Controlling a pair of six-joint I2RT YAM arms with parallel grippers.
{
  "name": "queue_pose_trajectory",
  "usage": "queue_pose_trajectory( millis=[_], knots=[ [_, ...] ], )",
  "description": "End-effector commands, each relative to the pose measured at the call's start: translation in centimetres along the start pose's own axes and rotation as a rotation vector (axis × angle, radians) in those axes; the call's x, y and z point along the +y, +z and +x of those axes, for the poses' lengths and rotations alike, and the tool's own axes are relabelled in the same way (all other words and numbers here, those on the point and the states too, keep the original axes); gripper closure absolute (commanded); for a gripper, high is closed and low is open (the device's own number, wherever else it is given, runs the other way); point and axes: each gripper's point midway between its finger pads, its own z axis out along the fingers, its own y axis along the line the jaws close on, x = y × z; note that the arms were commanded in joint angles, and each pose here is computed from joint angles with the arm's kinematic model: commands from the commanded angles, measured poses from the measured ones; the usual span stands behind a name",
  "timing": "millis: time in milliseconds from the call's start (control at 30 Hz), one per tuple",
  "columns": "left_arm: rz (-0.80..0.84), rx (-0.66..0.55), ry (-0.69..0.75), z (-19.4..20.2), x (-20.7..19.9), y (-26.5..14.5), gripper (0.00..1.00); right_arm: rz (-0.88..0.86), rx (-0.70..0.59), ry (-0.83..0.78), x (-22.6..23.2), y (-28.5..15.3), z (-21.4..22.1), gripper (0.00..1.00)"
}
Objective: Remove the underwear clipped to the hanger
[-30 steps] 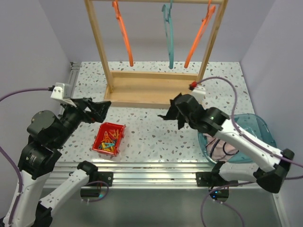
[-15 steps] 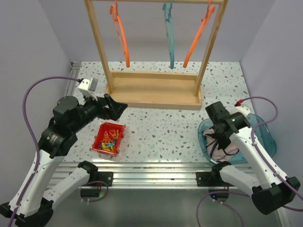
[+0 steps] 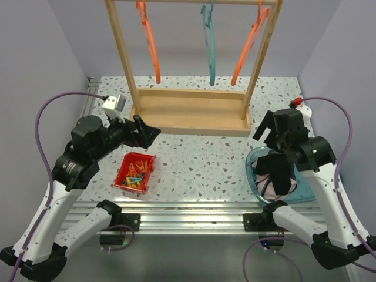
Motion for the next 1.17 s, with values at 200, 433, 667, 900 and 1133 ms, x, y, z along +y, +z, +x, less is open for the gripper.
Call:
queue_pose_trajectory(
  millis=[200, 433, 667, 900, 1133],
  knots=[
    [-0.007, -0.045, 0.026, -1.9, -0.2, 0.1, 0.0, -0.506, -0.065, -0.125, 6.4, -6.7, -2.6, 0.02],
    [-0.005, -0.054, 0.021, -2.2, -0.3, 0.2, 0.0, -0.709, -0.119, -0.165, 7.4, -10.4, -2.3, 0.01],
    [-0.027, -0.056, 0.005, -2.0, 0.2, 0.4, 0.0, -0.774, -0.114, -0.195, 7.0, -11.3, -0.8, 0.01],
    [-0.064, -0.054, -0.025, -1.6, 1.1, 1.5, 0.0, -0.856, -0.137, -0.195, 6.9, -12.2, 0.4, 0.02],
    [-0.126, -0.04, -0.072, -1.0, 2.5, 3.2, 0.0, -0.884, -0.092, -0.217, 6.7, -12.7, 1.5, 0.01]
  ],
)
